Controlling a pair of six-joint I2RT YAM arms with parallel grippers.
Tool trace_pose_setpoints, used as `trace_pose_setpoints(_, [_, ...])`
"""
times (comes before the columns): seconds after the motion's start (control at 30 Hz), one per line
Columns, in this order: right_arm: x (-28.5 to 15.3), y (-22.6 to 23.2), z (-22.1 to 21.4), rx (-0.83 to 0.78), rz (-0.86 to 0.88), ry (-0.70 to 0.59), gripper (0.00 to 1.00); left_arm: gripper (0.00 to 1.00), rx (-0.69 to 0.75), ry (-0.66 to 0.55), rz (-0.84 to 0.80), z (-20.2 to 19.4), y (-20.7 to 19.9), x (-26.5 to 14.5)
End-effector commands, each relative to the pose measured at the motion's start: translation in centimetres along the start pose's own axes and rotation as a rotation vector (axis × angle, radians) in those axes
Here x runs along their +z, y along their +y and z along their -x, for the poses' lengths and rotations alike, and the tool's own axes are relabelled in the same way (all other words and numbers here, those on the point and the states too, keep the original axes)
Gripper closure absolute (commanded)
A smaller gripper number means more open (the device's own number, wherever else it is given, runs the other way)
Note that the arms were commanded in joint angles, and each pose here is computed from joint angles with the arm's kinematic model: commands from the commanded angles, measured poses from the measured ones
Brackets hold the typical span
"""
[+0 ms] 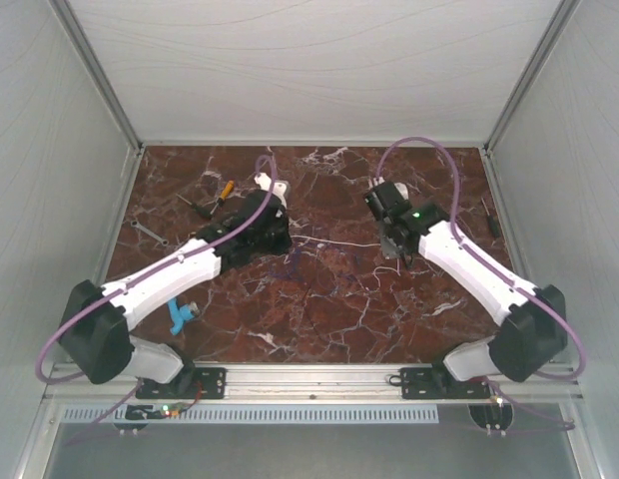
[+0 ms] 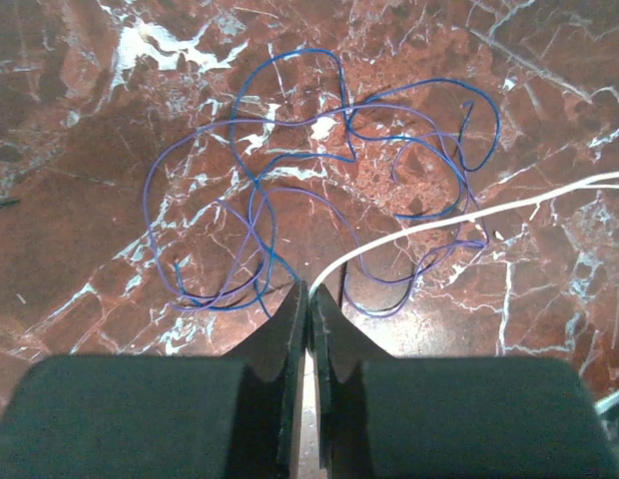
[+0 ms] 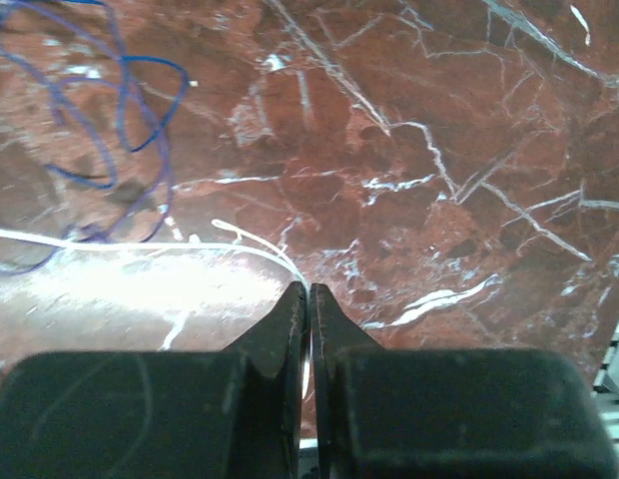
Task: Zip-tie the wires
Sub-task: Straighten the cable at the center of the board.
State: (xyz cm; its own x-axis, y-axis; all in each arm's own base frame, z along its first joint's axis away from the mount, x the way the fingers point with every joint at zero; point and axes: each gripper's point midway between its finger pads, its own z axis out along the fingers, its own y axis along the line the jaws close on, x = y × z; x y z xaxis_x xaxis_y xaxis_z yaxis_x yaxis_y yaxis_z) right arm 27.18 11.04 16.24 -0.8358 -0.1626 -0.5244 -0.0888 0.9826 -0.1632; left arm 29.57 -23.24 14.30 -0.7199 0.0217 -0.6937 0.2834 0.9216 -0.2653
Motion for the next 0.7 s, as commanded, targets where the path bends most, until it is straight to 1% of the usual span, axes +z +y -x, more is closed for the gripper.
trace_pose_setpoints(0.0, [3.6, -1.0, 0.0, -0.018, -0.145, -0.005, 1.0, 1.0, 0.005, -0.055, 0.059, 1.2, 0.0, 1.7])
trace_pose_setpoints(0.17, [6.7, 0.3, 0.9, -0.045, -0.15, -0.023, 1.0, 1.0, 0.025, -0.034, 0.186, 0.2, 2.4, 3.2])
trace_pose_setpoints(0.33, [8.9, 2.2, 1.5, -0.058, -0.113, -0.009, 1.0, 1.0, 0.04, -0.019, 0.266, -0.3, 3.9, 4.2])
trace_pose_setpoints(0.5, [10.9, 4.0, 1.5, -0.093, -0.091, -0.001, 1.0, 1.0, 0.032, 0.005, 0.374, -0.9, 6.7, 4.8])
trace_pose_setpoints(0.67, [12.2, 5.2, 2.2, -0.11, -0.094, -0.011, 0.98, 1.0, 0.005, 0.019, 0.408, -1.2, 8.3, 5.3])
